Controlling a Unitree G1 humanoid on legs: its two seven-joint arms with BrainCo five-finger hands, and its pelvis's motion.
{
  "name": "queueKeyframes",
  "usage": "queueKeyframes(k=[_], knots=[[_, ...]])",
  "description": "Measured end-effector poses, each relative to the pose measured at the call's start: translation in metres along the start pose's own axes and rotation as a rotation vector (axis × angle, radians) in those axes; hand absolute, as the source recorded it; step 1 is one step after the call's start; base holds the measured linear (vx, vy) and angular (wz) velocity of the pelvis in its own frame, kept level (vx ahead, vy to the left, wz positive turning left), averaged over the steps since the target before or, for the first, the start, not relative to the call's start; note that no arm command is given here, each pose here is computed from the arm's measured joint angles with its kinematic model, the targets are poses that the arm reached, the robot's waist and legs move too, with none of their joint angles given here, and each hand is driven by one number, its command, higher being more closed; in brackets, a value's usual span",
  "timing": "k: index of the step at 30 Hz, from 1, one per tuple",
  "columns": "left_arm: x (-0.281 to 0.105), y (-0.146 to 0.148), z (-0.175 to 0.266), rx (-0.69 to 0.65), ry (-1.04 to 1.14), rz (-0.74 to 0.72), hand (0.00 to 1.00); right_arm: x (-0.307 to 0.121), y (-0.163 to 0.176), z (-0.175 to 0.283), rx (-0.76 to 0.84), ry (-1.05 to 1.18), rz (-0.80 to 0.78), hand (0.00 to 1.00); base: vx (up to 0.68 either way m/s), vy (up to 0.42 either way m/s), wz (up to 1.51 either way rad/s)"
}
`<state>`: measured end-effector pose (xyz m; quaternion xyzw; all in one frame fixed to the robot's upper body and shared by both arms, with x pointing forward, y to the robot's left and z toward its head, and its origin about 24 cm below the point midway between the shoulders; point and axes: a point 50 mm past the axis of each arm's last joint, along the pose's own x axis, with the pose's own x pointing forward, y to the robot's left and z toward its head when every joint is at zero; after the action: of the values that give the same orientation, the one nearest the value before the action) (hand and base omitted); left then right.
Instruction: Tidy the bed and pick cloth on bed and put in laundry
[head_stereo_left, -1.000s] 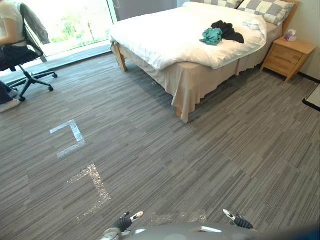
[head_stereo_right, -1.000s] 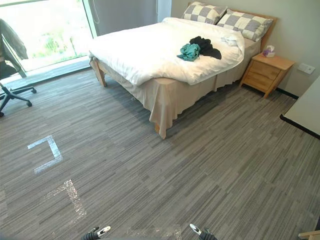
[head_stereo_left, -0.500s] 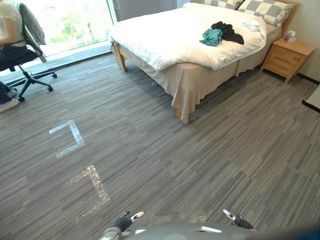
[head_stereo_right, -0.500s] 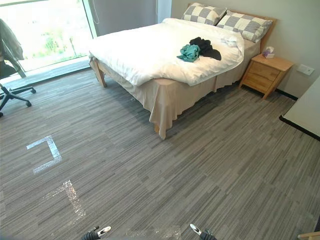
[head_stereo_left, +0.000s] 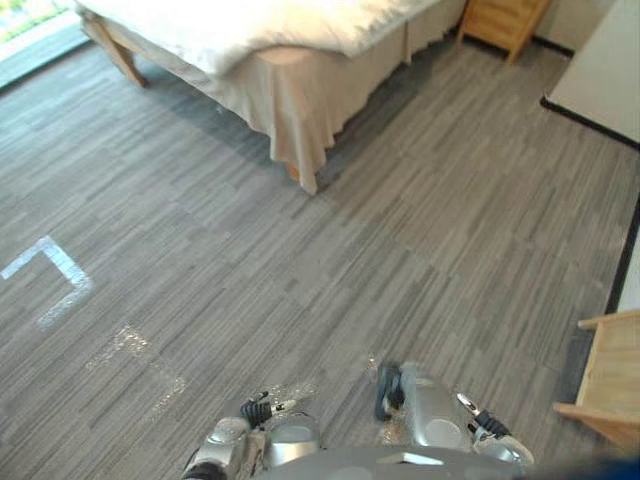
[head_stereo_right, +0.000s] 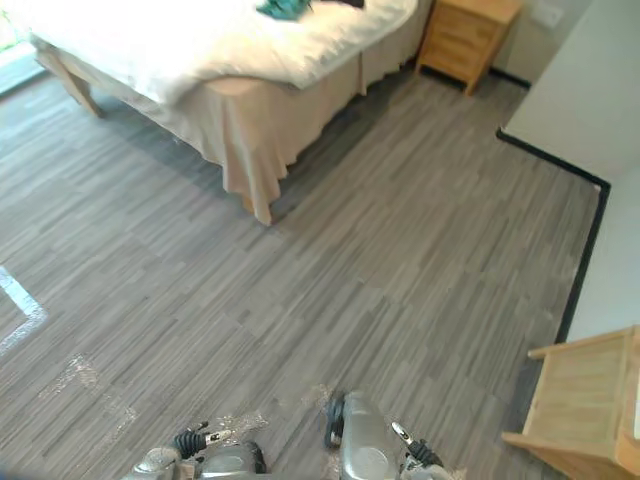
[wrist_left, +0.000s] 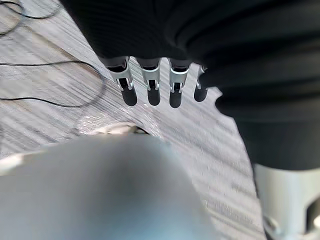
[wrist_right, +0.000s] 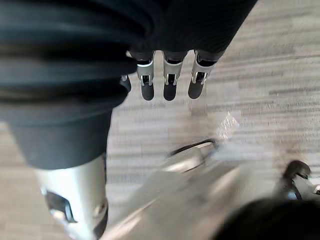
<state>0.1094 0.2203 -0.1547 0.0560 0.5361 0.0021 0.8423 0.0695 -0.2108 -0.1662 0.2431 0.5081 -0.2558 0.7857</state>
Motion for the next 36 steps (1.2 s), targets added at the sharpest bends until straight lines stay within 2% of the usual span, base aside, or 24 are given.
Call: queueKeyframes(k=[4, 8, 10, 14, 16, 19, 20, 24, 30, 36], knots=[[0.002, -0.011, 0.008, 0.003, -0.031, -0.005, 0.0, -0.001, -0.006, 0.0, -0.003, -0.003, -0.011, 0.0, 0.54, -0.39, -0.33], [0.004, -0.033, 0.013, -0.086, -0.073, -0.049, 0.0, -0.001, -0.014, 0.003, -0.097, 0.004, -0.029, 0.0, 0.5, -0.212, -0.44], [0.003, -0.033, 0.024, -0.166, -0.148, -0.03, 0.0, 0.002, -0.007, 0.01, -0.184, 0.003, -0.012, 0.0, 0.48, -0.078, -0.46], [-0.002, -0.027, 0.054, -0.255, -0.308, -0.006, 0.0, 0.004, 0.013, 0.029, -0.219, -0.083, 0.041, 0.0, 0.54, 0.042, -0.62], [-0.003, -0.024, 0.056, -0.289, -0.325, 0.006, 0.0, 0.004, 0.022, 0.038, -0.222, -0.133, 0.065, 0.0, 0.64, 0.113, -0.41], [-0.001, -0.034, 0.038, -0.306, -0.259, -0.037, 0.0, 0.003, 0.016, 0.04, -0.207, -0.145, 0.044, 0.0, 0.69, 0.169, 0.15], [0.0, -0.031, 0.038, -0.347, -0.254, -0.029, 0.0, 0.004, 0.022, 0.035, -0.204, -0.126, 0.054, 0.0, 0.87, 0.244, 0.61], [0.001, -0.027, 0.035, -0.357, -0.212, -0.018, 0.0, 0.007, 0.039, 0.034, -0.273, -0.111, 0.083, 0.0, 0.69, 0.222, 0.28], [0.003, -0.028, 0.017, -0.323, -0.102, -0.004, 0.0, 0.005, 0.02, 0.021, -0.356, -0.068, 0.031, 0.0, 0.58, 0.136, 1.12], [0.004, -0.036, 0.02, -0.325, -0.093, -0.026, 0.0, 0.003, 0.012, 0.019, -0.346, -0.075, 0.028, 0.0, 0.38, -0.094, 1.5]])
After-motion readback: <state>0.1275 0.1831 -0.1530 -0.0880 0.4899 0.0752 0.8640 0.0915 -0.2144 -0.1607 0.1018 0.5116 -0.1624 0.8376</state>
